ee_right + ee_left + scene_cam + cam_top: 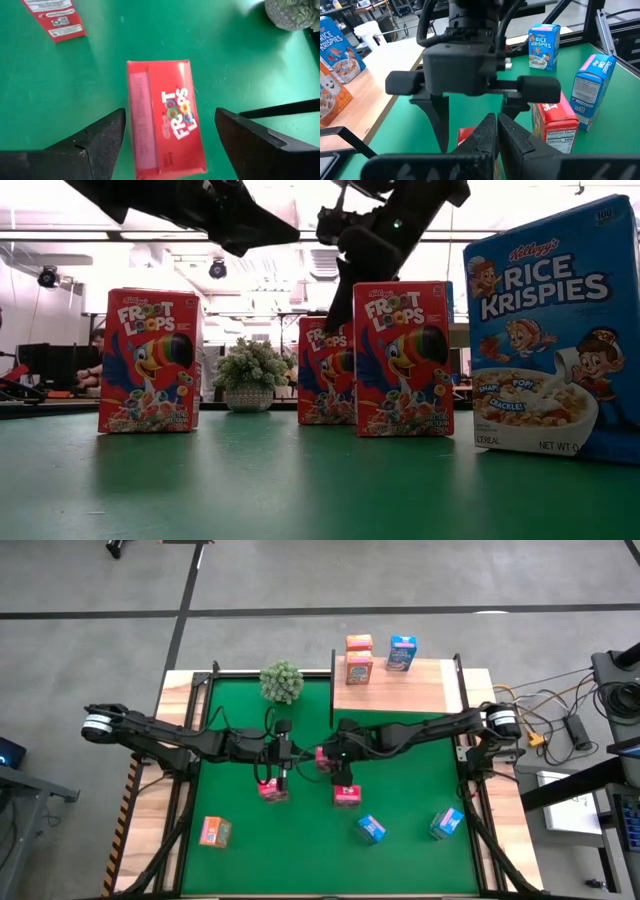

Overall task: Stack cereal on shelf
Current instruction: Put the top red cereal box on the shelf

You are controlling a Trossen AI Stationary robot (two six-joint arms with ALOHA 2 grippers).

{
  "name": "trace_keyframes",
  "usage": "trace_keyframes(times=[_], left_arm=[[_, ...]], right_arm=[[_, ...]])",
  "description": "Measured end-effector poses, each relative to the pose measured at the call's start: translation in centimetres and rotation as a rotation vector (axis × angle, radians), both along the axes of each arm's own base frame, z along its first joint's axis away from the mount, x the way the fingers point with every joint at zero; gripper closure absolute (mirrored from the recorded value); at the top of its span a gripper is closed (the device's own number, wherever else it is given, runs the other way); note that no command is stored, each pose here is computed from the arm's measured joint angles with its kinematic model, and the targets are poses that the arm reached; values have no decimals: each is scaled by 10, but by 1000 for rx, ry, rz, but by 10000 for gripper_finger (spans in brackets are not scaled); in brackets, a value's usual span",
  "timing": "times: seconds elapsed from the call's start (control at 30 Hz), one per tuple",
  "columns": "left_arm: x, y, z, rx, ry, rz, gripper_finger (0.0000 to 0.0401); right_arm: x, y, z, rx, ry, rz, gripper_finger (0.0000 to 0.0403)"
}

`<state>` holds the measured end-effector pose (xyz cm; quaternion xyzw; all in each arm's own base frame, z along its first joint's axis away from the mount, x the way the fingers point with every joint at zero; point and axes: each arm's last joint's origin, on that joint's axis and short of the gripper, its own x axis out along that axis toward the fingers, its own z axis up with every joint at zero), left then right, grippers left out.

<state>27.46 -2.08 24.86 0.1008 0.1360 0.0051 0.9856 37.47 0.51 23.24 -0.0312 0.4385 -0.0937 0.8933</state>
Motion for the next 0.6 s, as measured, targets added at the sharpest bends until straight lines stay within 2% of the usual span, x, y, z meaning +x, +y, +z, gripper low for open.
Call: trace_keyframes(times=[0.13,0.43,0.6], left_arm=[[0,0,0,0,2,0,401],[0,0,0,24,-4,-7,401],[1,0,2,41,-21,-12,401]], right_arm=[[-1,-1,0,13,2,-3,129],[-2,-1,4,36,-10,14,216],[-1,-1,4,33,-13,19,247]])
